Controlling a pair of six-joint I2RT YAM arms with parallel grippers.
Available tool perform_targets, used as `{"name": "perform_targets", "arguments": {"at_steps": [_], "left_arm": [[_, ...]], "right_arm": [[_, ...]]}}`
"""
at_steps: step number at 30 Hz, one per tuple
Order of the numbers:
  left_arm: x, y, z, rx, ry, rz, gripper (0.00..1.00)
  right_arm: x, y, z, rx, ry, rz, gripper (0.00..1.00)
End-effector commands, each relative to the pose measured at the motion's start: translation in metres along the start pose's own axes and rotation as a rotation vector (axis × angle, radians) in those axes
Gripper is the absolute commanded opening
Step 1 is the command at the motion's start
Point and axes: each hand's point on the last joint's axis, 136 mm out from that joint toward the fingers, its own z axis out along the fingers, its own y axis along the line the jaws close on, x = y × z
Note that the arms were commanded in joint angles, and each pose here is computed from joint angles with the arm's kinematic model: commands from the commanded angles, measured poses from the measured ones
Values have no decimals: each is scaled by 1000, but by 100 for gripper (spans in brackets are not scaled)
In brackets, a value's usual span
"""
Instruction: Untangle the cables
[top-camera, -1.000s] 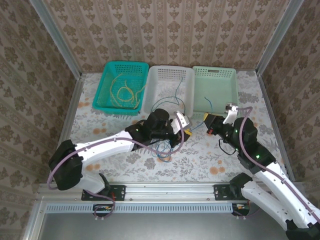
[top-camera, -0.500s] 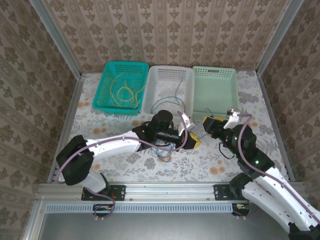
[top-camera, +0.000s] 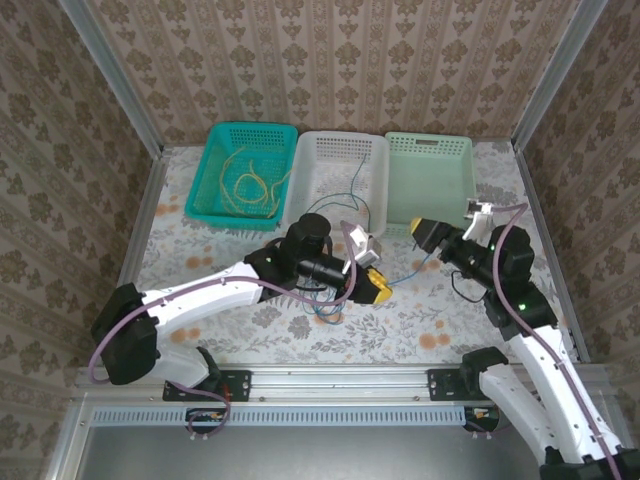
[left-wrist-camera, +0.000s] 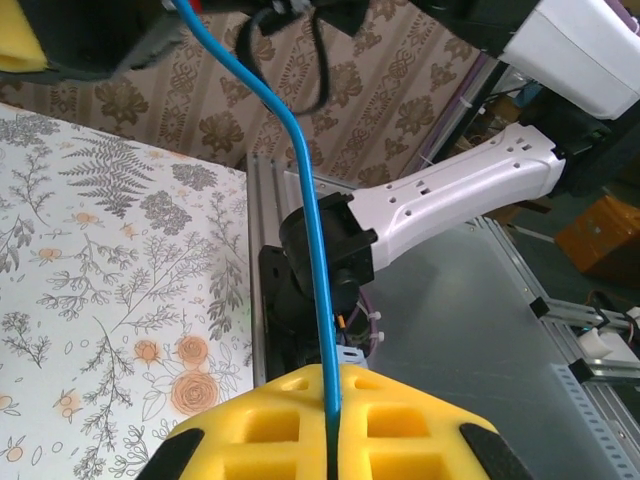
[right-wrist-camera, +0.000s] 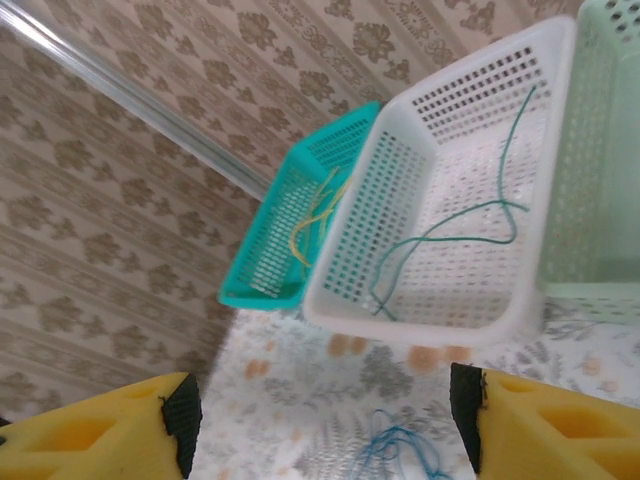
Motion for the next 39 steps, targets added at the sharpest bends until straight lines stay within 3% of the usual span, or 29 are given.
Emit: {"name": "perform_targets", "arguments": {"at_steps": [1, 6, 14, 23, 34, 39], "left_arm": [[10, -11, -3, 57, 23, 15, 0], [15, -3, -4, 12, 29, 25, 0], [15, 8, -19, -14, -20, -16, 0], [47, 18, -28, -136, 195, 40, 0], [77, 47, -29, -267, 427, 110, 0], [79, 54, -30, -298, 453, 128, 0]], "right_arm": [[15, 17, 8, -160, 143, 170, 69], [12, 20, 16, -191, 175, 259, 69], [1, 3, -1, -96, 171, 250, 73], [11, -16, 12, -137, 274, 505, 76], [26, 0, 6, -199, 380, 579, 77], [40, 5, 5, -208, 426, 583, 74]]}}
